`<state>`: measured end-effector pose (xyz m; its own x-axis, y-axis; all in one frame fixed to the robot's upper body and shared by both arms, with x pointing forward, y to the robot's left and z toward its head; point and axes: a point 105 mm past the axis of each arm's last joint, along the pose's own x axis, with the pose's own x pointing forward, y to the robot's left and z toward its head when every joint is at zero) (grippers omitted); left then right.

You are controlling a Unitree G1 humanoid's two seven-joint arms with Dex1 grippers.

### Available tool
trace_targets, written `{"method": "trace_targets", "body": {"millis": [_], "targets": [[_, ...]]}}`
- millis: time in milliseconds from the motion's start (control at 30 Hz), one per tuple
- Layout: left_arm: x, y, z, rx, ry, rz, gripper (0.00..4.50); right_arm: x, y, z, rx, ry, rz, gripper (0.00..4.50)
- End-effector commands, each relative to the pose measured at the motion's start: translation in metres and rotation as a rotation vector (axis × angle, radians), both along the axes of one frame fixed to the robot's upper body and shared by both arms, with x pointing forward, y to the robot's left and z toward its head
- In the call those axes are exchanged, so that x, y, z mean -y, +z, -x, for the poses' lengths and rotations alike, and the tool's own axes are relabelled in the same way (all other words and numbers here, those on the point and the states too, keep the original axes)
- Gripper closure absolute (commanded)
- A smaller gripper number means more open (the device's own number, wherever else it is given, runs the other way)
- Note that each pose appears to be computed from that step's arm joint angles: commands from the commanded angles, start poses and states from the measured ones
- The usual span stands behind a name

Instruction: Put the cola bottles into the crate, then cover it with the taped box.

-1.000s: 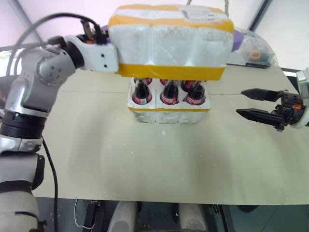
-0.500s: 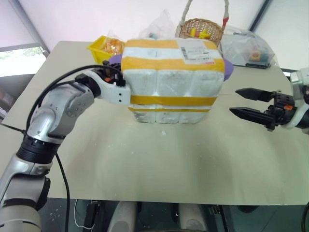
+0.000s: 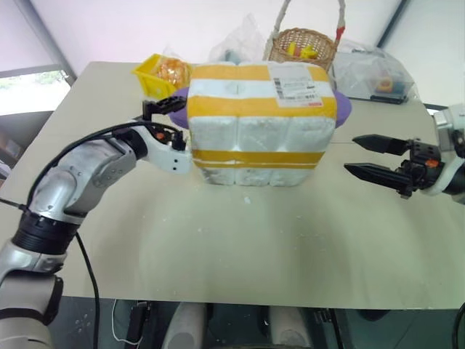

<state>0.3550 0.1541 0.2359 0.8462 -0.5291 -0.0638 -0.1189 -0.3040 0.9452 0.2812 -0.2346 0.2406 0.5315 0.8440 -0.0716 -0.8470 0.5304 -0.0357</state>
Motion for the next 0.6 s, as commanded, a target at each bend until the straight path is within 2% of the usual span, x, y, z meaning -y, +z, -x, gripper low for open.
{"method": "trace_targets", "body": {"millis": [33, 100, 167, 367, 433, 467, 533, 600], "targets": [[-0.009, 0.006, 0.019, 0.023, -0.032, -0.001, 0.05, 0.002, 0.01, 0.002, 0.034, 0.003, 0.009, 0.0], [-0.018, -0.001, 0.029, -0.026, -0.031, 0.024, 0.05, 0.003, 0.007, 0.002, 0.025, 0.003, 0.017, 0.0], [-0.03, -0.006, 0.04, -0.106, -0.009, 0.118, 0.05, 0.004, 0.005, 0.002, 0.015, 0.003, 0.027, 0.0], [-0.063, -0.026, 0.067, -0.652, 0.069, 0.769, 0.05, 0.007, 0.001, 0.003, 0.0, 0.001, 0.039, 0.0], [-0.074, -0.021, 0.078, -0.963, 0.044, 1.095, 0.05, 0.007, -0.001, 0.0, -0.003, -0.001, 0.039, 0.0], [-0.077, -0.018, 0.084, -1.102, 0.026, 1.207, 0.05, 0.006, -0.002, -0.001, -0.005, -0.001, 0.039, 0.0], [-0.08, -0.006, 0.088, -1.245, -0.02, 1.319, 0.05, 0.004, -0.002, -0.003, -0.007, 0.003, 0.039, 0.0], [-0.081, 0.007, 0.091, -1.334, -0.059, 1.365, 0.05, 0.003, -0.003, -0.004, -0.008, 0.009, 0.04, 0.0]]}}
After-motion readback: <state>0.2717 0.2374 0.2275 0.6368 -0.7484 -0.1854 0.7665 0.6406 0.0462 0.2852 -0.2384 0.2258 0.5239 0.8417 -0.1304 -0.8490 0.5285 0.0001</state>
